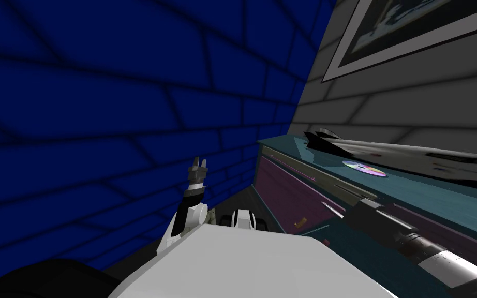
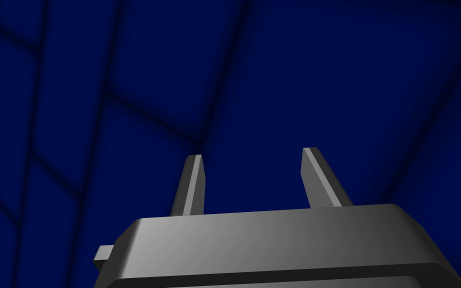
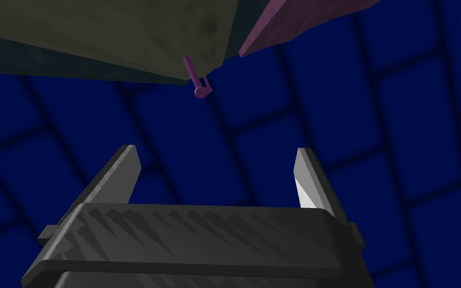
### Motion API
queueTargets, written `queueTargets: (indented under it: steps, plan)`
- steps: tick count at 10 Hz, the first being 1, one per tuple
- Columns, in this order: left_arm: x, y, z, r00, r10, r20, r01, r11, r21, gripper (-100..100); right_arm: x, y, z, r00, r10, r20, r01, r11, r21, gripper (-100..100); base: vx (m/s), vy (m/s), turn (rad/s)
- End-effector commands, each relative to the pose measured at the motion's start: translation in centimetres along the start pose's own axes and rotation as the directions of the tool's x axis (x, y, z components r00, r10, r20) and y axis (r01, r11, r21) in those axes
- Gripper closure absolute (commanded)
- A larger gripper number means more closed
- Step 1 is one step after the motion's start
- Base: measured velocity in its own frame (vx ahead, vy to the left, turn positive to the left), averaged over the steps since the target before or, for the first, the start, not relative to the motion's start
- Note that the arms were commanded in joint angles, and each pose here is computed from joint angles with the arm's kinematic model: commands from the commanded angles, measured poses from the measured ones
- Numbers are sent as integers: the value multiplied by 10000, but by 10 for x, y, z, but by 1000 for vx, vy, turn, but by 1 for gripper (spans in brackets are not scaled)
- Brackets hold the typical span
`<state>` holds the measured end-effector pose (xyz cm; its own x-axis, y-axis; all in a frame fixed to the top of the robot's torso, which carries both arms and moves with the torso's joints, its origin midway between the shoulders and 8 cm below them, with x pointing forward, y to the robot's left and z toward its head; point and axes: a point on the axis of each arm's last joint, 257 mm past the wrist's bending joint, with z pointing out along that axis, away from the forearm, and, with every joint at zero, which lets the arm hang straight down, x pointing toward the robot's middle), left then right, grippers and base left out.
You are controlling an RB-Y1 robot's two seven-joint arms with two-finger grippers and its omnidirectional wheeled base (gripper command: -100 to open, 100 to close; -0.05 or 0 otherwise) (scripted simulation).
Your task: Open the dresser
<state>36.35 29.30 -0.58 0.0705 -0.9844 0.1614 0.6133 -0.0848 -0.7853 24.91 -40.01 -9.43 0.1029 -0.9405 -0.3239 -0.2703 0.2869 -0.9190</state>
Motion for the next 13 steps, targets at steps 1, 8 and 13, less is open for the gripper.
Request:
queueTargets:
  steps: [1, 8, 13]
  plan:
    - [0, 0, 0, 10000, 0, 0, 0, 10000, 0, 0, 20, 6, -14, 9865, -1472, -716, 1419, 9871, -742, -100, 118, 51, 100]
    - [0, 0, 0, 10000, 0, -1, 0, 10000, 1, 0, 38, 6, -27, 9508, -2848, -1221, 2652, 9517, -1549, 100, 56, 16, 42]
    - [0, 0, 0, 10000, -2, 0, 2, 10000, 2, 0, 28, 4, -26, 9511, -2894, -1078, 2713, 9498, -1561, 100, -60, 119, -70]
